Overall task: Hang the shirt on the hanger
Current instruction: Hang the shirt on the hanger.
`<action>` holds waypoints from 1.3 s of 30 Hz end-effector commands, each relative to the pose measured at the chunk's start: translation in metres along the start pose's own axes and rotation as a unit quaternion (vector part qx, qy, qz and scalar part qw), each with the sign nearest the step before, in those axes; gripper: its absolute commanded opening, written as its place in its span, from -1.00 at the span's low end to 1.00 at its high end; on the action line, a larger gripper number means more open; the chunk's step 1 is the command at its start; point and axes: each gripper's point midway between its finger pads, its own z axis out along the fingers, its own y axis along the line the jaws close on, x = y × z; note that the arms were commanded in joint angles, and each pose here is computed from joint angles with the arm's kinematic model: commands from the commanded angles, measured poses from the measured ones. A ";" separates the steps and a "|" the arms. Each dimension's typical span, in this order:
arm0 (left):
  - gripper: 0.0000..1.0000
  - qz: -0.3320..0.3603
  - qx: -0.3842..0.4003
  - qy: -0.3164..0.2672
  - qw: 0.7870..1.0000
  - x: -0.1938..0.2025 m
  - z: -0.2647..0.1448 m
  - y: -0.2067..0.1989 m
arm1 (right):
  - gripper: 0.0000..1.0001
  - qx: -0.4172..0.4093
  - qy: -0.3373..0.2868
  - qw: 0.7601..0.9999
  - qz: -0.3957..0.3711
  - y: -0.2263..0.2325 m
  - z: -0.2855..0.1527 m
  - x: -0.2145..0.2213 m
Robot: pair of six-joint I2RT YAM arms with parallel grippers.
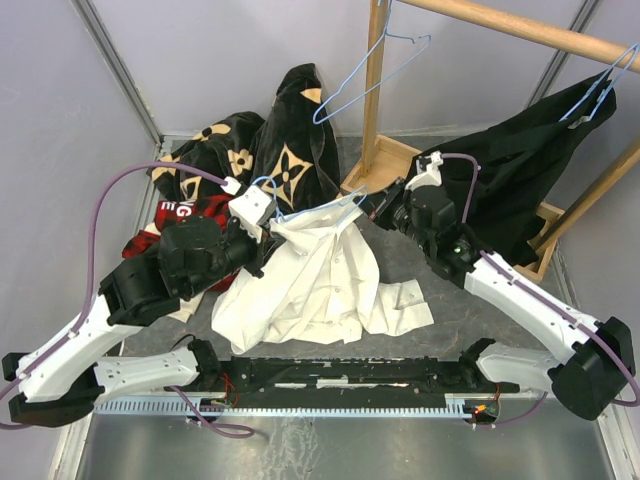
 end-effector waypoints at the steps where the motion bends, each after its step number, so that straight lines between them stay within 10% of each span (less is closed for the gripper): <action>1: -0.95 -0.039 0.009 -0.063 0.997 -0.029 -0.021 0.001 | -1.00 0.054 -0.059 0.994 -0.074 -0.020 0.002 -0.050; 18: -0.95 -0.035 0.008 -0.056 0.998 -0.022 -0.020 0.001 | -1.00 0.159 -0.112 0.932 -0.306 -0.031 -0.034 -0.127; 39: -0.95 -0.013 0.023 -0.037 0.999 -0.014 -0.023 -0.002 | -1.00 0.300 -0.183 0.850 -0.392 -0.040 -0.074 -0.222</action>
